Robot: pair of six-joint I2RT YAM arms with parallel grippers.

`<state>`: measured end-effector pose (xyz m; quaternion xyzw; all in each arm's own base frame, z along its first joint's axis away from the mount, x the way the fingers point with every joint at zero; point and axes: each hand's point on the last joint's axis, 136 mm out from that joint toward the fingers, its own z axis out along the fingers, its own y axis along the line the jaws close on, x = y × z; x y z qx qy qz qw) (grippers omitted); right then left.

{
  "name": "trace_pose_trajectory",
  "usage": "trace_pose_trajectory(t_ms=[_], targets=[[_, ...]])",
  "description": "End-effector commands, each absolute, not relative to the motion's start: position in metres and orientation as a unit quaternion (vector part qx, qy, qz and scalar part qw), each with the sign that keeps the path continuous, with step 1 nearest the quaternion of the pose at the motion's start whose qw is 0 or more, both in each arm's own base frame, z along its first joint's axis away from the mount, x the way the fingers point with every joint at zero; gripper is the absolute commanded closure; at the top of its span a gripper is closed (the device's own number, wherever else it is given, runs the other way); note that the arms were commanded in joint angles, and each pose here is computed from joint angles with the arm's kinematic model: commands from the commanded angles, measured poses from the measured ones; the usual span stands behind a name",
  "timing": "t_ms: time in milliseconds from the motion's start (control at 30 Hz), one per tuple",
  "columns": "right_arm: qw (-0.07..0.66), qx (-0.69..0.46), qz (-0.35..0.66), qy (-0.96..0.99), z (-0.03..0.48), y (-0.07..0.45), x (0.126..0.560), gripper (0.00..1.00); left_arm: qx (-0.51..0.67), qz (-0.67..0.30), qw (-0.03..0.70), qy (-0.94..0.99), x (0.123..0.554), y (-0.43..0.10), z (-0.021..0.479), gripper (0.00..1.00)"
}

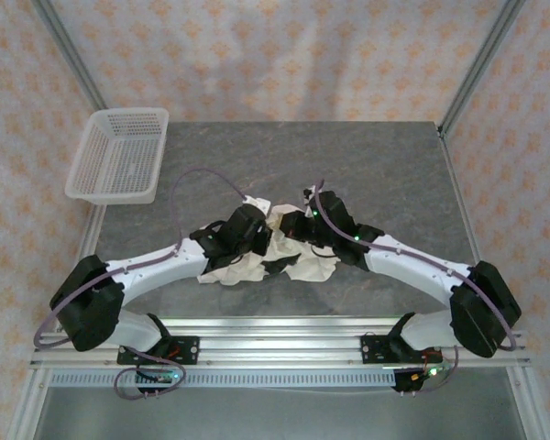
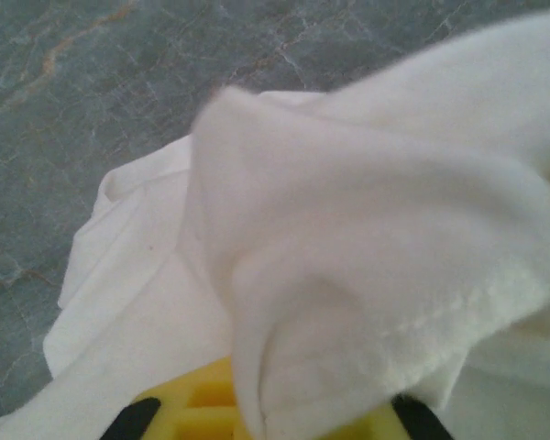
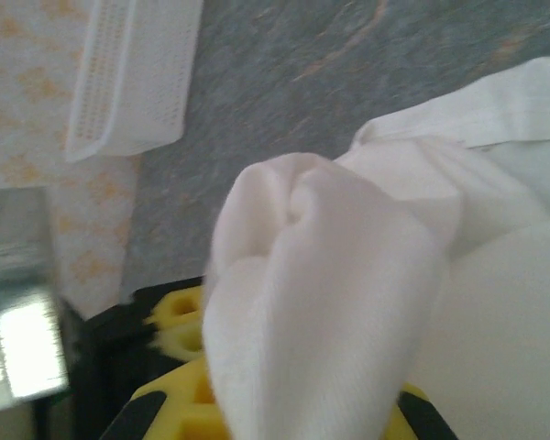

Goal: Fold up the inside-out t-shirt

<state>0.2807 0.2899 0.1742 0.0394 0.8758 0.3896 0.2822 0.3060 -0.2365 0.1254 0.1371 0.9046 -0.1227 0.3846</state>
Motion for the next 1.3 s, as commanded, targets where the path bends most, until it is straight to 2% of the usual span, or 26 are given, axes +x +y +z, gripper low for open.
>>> trace_pose_trajectory(t_ms=[0, 33, 67, 100, 133, 267, 300, 367, 400, 500, 633, 733, 833, 933, 1067, 1267], targets=[[0.327, 0.07, 0.297, 0.894, 0.169, 0.245, 0.291, 0.83, 0.1, -0.144, 0.445, 0.878, 0.306, -0.224, 0.168, 1.0], [0.325, 0.071, 0.285, 0.899, 0.161, 0.238, 0.291, 0.81, 0.093, -0.147, 0.448, 0.877, 0.302, -0.219, 0.173, 1.0], [0.321, 0.068, 0.271, 0.905, 0.153, 0.232, 0.291, 0.85, 0.086, -0.151, 0.451, 0.876, 0.299, -0.213, 0.18, 1.0], [0.318, 0.062, 0.252, 0.912, 0.144, 0.225, 0.29, 0.95, 0.08, -0.155, 0.453, 0.874, 0.297, -0.208, 0.185, 1.0], [0.315, 0.062, 0.234, 0.918, 0.135, 0.218, 0.29, 1.0, 0.074, -0.158, 0.455, 0.873, 0.295, -0.203, 0.191, 1.0], [0.306, 0.077, 0.195, 0.929, 0.113, 0.195, 0.287, 1.0, 0.06, -0.163, 0.454, 0.874, 0.292, -0.189, 0.199, 1.0], [0.305, 0.082, 0.193, 0.929, 0.111, 0.192, 0.287, 0.94, 0.06, -0.166, 0.453, 0.874, 0.291, -0.189, 0.199, 1.0], [0.3, 0.048, 0.22, 0.927, 0.117, 0.203, 0.283, 0.67, 0.065, -0.174, 0.447, 0.875, 0.291, -0.193, 0.198, 1.0], [0.294, 0.028, 0.237, 0.926, 0.122, 0.211, 0.279, 0.63, 0.066, -0.176, 0.444, 0.876, 0.291, -0.195, 0.197, 1.0], [0.325, -0.014, 0.238, 0.915, 0.143, 0.221, 0.271, 0.6, 0.067, -0.181, 0.434, 0.88, 0.293, -0.2, 0.192, 1.0], [0.428, -0.051, 0.216, 0.876, 0.191, 0.228, 0.257, 0.58, 0.066, -0.186, 0.43, 0.881, 0.294, -0.203, 0.191, 1.0], [0.466, -0.095, 0.188, 0.859, 0.205, 0.242, 0.247, 0.59, 0.064, -0.184, 0.431, 0.881, 0.294, -0.201, 0.192, 1.0], [0.433, -0.167, 0.166, 0.87, 0.195, 0.262, 0.242, 0.69, 0.065, -0.179, 0.428, 0.883, 0.294, -0.201, 0.192, 1.0], [0.377, -0.227, 0.097, 0.893, 0.163, 0.267, 0.244, 0.72, 0.067, -0.176, 0.426, 0.885, 0.294, -0.201, 0.191, 1.0], [0.288, -0.279, 0.096, 0.911, 0.135, 0.28, 0.239, 0.64, 0.066, -0.176, 0.422, 0.887, 0.295, -0.202, 0.19, 1.0], [0.253, -0.287, 0.076, 0.921, 0.116, 0.278, 0.243, 0.61, 0.061, -0.181, 0.42, 0.887, 0.295, -0.203, 0.187, 1.0]])
